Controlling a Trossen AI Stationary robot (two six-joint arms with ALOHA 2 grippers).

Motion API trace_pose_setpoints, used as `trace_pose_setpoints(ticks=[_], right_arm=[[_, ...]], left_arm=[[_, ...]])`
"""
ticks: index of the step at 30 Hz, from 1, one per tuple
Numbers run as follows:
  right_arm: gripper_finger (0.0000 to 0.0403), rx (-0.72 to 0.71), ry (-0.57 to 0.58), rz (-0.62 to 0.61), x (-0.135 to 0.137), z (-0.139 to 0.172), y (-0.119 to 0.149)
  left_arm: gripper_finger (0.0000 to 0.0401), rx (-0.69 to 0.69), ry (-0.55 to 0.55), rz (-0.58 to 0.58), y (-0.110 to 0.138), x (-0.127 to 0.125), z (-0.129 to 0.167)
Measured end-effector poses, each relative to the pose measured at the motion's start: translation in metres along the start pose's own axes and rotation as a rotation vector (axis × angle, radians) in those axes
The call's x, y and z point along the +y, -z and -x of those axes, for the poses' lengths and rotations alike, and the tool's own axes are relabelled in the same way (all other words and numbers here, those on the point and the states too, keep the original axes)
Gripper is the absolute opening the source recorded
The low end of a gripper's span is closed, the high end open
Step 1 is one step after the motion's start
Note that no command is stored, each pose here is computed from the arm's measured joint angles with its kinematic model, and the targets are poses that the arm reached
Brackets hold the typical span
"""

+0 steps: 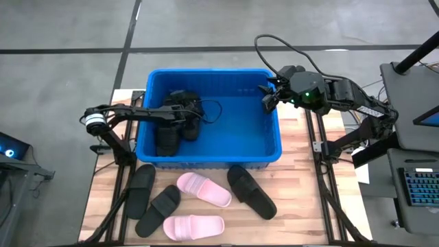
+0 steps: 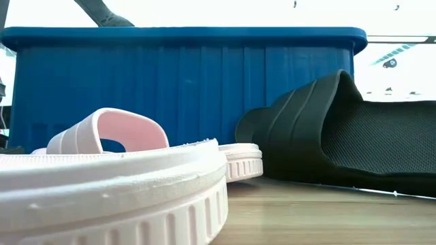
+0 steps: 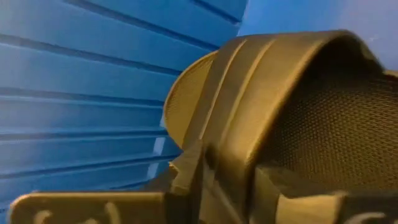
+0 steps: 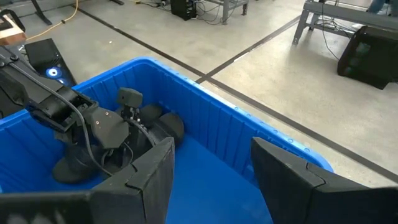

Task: Pick and place slides into bin
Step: Put the black slide into the blue container, then stack the right black slide on top of the black slide into the blue container

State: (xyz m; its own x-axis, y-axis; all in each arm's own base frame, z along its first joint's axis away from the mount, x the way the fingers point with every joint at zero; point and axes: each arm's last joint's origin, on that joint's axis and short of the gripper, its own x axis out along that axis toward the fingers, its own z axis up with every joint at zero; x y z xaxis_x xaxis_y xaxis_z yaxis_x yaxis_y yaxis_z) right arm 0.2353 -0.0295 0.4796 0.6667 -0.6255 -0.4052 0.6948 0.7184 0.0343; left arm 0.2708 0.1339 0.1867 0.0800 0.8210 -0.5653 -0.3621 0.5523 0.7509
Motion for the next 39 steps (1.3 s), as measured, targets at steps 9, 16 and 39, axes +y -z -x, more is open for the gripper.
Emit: trace_pose_setpoints(ticks=[9,16,39], right_arm=[[0.0201,0.0,0.0,0.002,0.0,0.0,0.0],[0.0201,0.001,0.0,0.004,0.0,0.0,0.0],[0.0201,0.002,0.001,0.002,0.0,-0.001,0.001]], left_arm=[[0.0162,-0.028,0.079,-0.004,0.0,0.0,0.002],[0.022,-0.022,0.084,-0.012,0.001,0.0,0.003],[0.0297,-0.156,0.176,0.047,-0.005,0.044,0.046]])
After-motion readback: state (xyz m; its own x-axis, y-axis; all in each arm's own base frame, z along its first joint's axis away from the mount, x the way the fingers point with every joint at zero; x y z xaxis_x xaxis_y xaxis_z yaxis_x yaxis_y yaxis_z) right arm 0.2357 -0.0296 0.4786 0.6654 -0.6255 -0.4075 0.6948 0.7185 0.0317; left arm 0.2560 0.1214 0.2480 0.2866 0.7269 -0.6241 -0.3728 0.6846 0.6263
